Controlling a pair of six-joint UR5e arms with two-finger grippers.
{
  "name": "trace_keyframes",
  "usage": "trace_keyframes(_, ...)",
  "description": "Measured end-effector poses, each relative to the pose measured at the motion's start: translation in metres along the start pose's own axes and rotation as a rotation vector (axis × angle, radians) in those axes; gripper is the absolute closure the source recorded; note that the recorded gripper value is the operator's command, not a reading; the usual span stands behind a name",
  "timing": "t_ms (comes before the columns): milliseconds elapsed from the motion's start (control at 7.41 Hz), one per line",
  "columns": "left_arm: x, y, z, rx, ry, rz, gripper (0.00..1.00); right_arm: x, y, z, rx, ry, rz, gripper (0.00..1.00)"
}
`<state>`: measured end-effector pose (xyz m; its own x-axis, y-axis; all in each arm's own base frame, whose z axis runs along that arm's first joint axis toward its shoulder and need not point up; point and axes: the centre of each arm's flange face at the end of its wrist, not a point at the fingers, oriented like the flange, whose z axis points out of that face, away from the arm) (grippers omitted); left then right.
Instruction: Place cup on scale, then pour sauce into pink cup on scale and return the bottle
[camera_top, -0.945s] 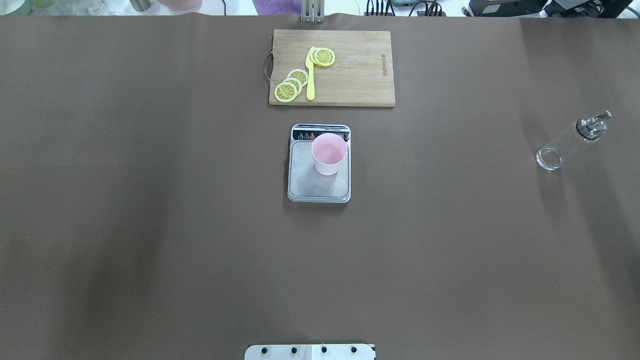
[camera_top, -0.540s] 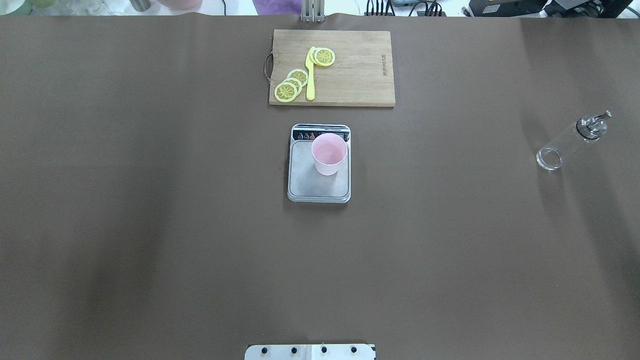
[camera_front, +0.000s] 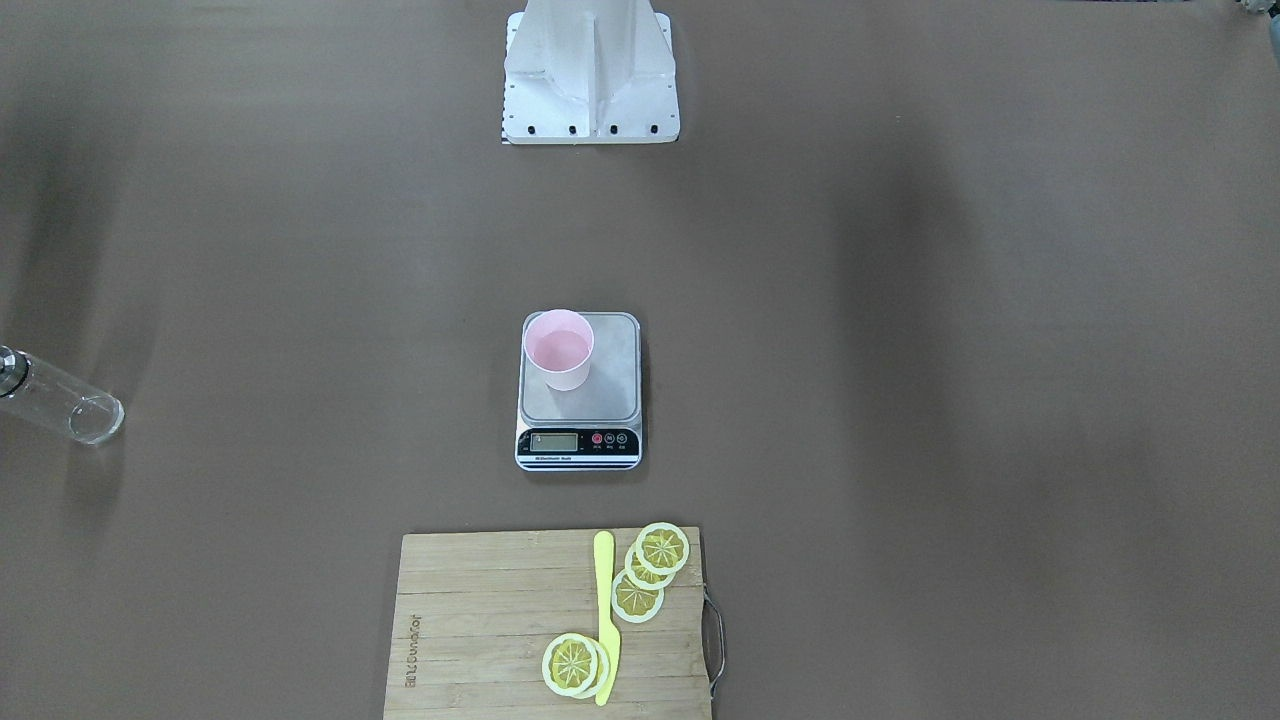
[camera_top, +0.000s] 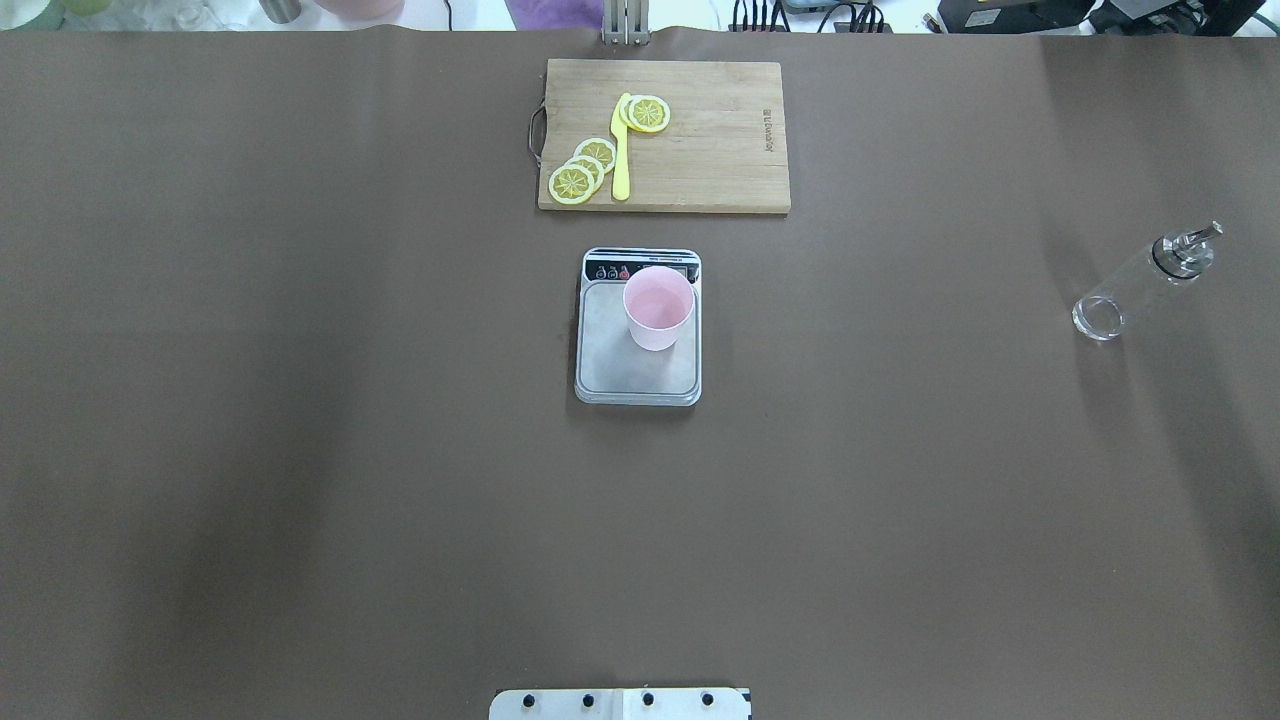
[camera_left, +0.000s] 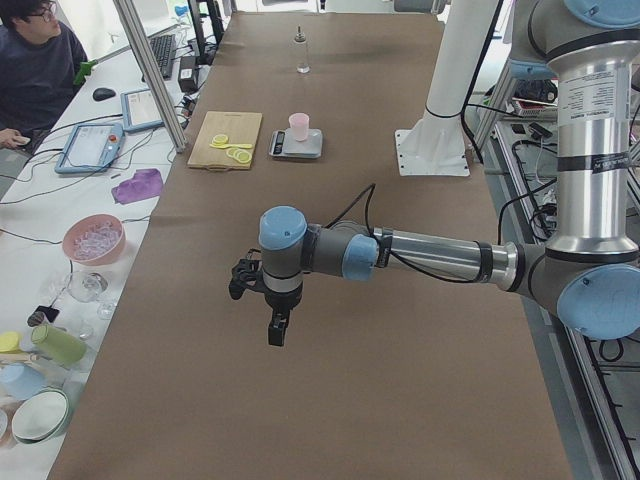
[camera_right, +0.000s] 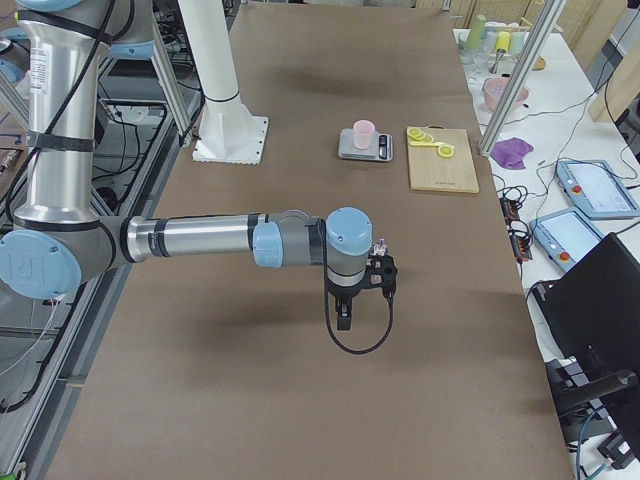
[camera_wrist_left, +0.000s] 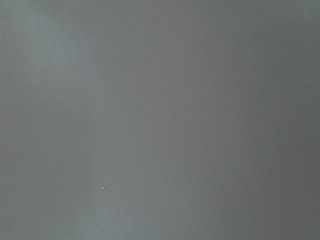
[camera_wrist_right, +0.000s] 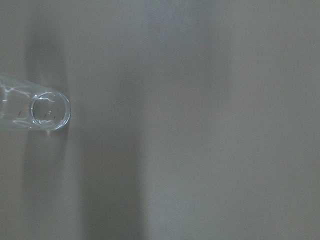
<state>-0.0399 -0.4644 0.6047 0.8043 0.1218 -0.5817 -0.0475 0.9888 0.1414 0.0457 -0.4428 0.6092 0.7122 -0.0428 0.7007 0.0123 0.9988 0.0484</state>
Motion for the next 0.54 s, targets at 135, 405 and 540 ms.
trace_keyframes(135, 0.0014, -0.0006, -0.0019, 0.004, 0.000, 0.005, 0.02, 0.0003, 0.0000, 0.0002, 0.000, 0.001, 0.000, 0.00)
trace_keyframes(405, 0.0037, -0.0010, -0.0050, 0.010, 0.001, 0.011, 0.02, 0.0005, 0.0000, 0.0006, -0.001, 0.003, -0.001, 0.00)
trace_keyframes(540, 0.0043, -0.0003, -0.0055, 0.010, 0.001, 0.013, 0.02, 0.0008, 0.0010, 0.0014, -0.002, 0.004, -0.004, 0.00)
